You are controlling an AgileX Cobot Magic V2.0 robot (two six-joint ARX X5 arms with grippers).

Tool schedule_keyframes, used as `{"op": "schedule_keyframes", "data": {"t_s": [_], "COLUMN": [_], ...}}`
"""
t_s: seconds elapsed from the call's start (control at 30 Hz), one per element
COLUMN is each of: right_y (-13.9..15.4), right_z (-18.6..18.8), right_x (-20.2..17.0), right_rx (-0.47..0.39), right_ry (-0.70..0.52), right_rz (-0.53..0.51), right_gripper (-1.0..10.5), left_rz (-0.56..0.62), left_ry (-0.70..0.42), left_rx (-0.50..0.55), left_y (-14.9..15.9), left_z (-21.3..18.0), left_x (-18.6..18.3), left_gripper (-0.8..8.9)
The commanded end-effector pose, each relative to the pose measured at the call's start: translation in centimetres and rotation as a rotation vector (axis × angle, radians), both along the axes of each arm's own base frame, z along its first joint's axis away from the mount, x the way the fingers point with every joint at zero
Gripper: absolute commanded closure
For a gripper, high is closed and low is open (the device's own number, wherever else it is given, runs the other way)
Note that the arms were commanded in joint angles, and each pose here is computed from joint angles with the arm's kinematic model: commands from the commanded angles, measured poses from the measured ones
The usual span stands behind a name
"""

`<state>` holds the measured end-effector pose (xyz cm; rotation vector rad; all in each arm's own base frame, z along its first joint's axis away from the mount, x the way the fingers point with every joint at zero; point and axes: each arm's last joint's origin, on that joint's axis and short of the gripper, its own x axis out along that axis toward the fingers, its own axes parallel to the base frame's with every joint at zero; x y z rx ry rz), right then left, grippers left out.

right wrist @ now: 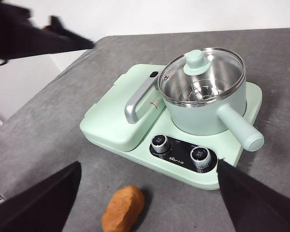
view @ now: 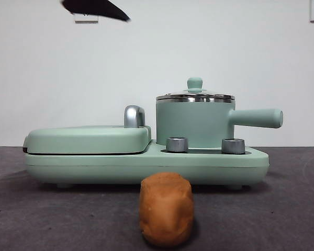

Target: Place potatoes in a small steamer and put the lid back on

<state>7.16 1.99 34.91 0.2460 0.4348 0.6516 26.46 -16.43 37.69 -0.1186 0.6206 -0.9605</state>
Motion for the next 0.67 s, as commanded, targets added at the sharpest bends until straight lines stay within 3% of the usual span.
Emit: {"op": "schedule_keyframes", "data": {"t_s": [0.03, 0.37, 0.67], "right_y": [0.0, 0.0, 0.0], "right_z": [0.4, 0.4, 0.4], "right_x": [0.0, 0.0, 0.0], "right_rx": [-0.009, -0.010, -0.010], "right_ry": [-0.025, -0.029, -0.029], "right_rz": [0.006, 0.006, 0.006], "right_gripper": [5.0, 5.0, 5.0], "left_rz": [-0.005, 0.038, 0.062], "left_ry": [-0.057, -0.172, -0.228], "left_rx": [0.078, 0.213, 0.258], "left_y": [-2.4, -9.2, -12.3], "left_z": [0.3, -1.5, -4.8], "left_x": [2.2, 7.8, 10.4], "left_gripper": [3.14, 3.17, 3.17]}}
